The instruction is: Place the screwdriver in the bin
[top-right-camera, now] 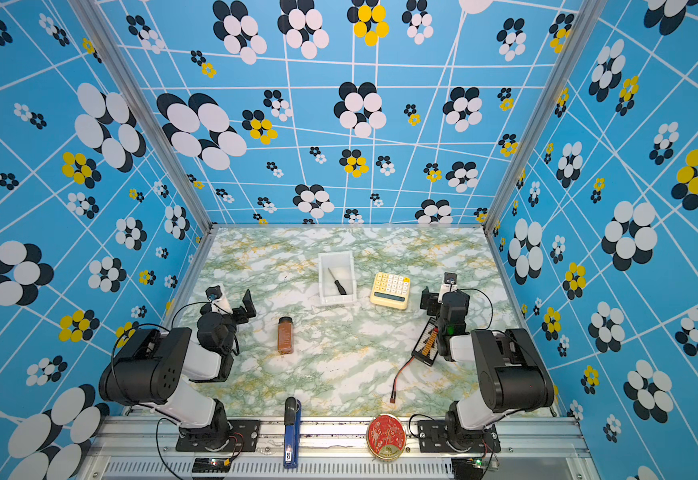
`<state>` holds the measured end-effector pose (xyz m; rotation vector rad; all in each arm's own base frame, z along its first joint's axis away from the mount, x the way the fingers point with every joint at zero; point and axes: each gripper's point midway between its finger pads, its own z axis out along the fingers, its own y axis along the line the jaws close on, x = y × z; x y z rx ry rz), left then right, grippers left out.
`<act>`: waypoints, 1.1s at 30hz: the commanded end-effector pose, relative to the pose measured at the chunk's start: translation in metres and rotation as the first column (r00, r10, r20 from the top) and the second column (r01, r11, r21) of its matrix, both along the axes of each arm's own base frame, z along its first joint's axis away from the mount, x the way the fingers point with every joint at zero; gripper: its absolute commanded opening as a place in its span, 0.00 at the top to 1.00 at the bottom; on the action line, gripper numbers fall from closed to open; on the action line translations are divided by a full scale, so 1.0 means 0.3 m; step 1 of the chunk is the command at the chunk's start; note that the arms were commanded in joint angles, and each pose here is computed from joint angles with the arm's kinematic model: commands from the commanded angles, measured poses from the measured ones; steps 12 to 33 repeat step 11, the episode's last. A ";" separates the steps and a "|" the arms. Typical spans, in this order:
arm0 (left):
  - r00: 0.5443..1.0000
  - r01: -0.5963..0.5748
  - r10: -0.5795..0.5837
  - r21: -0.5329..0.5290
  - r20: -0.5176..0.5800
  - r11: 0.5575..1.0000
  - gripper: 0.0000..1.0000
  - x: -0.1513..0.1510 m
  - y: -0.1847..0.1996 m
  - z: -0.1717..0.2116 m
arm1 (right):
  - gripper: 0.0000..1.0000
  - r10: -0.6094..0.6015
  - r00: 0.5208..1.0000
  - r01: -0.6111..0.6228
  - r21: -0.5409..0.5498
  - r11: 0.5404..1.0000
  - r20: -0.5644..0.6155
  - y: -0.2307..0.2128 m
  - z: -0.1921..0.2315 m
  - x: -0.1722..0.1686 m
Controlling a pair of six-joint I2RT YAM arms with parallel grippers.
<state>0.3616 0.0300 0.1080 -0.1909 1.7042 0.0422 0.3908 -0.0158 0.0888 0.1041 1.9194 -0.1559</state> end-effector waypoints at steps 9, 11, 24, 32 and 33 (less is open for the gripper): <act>1.000 -0.018 0.018 -0.013 0.011 1.000 0.01 -0.008 0.010 0.002 | 0.01 -0.003 1.000 0.003 0.006 1.000 0.009 -0.004 0.016 0.014; 1.000 -0.018 0.018 -0.014 0.012 1.000 0.01 -0.008 0.010 0.002 | 0.01 -0.003 1.000 0.003 0.005 1.000 0.012 -0.004 0.018 0.012; 1.000 -0.018 0.018 -0.014 0.012 1.000 0.01 -0.008 0.010 0.002 | 0.01 -0.003 1.000 0.003 0.005 1.000 0.012 -0.004 0.018 0.012; 1.000 -0.018 0.018 -0.014 0.012 1.000 0.01 -0.008 0.010 0.002 | 0.01 -0.003 1.000 0.003 0.005 1.000 0.012 -0.004 0.018 0.012; 1.000 -0.018 0.018 -0.014 0.012 1.000 0.01 -0.008 0.010 0.002 | 0.01 -0.003 1.000 0.003 0.005 1.000 0.012 -0.004 0.018 0.012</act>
